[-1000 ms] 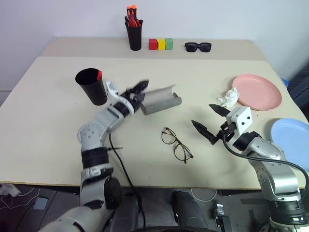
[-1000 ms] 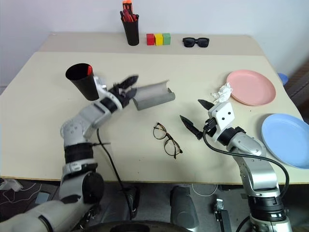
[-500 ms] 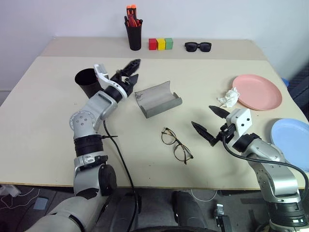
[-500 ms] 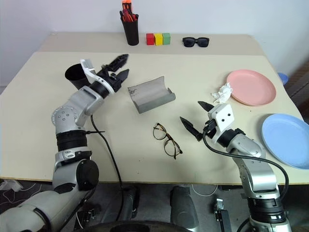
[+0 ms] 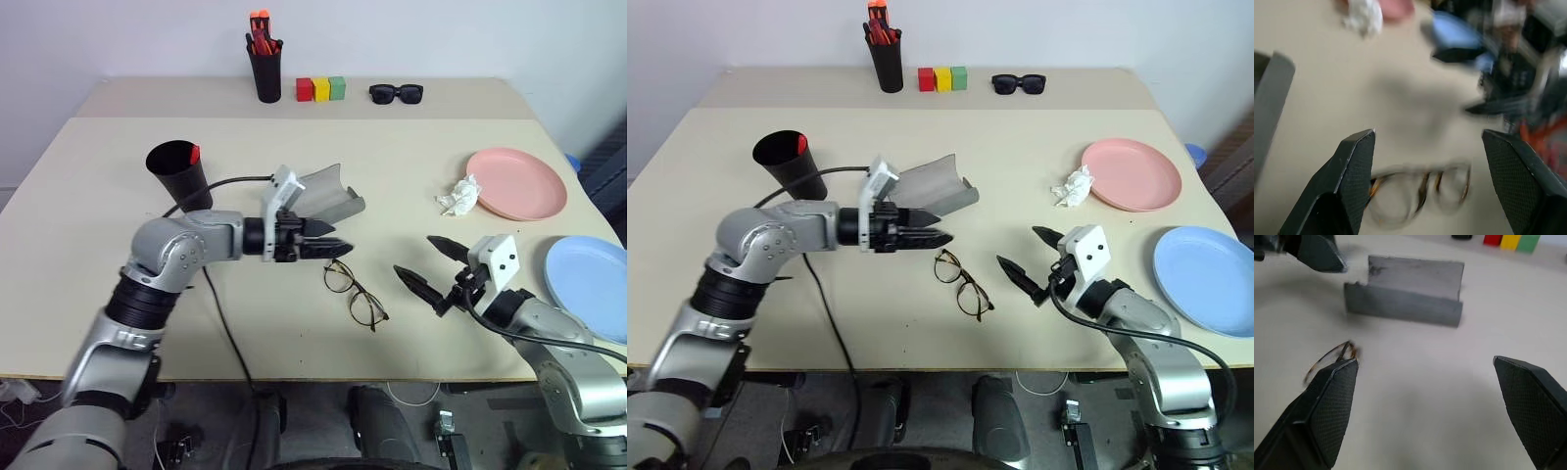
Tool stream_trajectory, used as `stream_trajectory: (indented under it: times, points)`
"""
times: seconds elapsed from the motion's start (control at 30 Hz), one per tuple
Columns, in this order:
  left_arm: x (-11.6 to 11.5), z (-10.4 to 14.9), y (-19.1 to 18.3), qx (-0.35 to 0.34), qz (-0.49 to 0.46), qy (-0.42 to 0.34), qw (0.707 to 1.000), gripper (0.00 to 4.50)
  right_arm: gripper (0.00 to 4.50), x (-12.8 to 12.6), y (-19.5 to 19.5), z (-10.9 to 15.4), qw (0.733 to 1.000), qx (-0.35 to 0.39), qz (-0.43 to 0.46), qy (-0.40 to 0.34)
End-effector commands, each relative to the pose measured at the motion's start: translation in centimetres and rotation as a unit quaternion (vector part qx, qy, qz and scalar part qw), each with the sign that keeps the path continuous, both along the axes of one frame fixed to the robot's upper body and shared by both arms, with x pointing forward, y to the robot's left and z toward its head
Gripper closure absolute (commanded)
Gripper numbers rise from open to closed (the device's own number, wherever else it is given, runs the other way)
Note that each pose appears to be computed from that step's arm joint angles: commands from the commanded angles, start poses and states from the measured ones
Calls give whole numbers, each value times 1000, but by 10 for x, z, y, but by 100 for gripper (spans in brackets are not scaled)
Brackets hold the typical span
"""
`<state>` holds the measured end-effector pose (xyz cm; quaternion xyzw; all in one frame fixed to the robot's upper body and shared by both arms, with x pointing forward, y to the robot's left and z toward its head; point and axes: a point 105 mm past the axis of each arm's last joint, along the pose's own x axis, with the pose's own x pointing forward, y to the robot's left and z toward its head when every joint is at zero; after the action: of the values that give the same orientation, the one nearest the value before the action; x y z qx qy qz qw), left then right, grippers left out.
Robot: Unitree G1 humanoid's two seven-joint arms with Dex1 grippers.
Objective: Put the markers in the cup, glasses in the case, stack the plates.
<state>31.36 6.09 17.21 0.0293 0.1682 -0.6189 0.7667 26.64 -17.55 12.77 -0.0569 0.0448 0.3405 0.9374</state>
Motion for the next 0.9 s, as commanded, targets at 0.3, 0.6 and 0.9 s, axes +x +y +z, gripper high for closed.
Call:
stream_trajectory:
  times: [0.3,0.6,0.9]
  points:
    - [-23,21,59,-20,-59,-219,974,96,0,-14,32,-12,993,-12,104,59]
    - [-46,14,90,-16,-66,-179,982,96,0,-7,37,-21,985,0,147,91]
    - [-66,4,97,13,-106,-173,979,96,0,-4,48,-29,973,0,194,127]
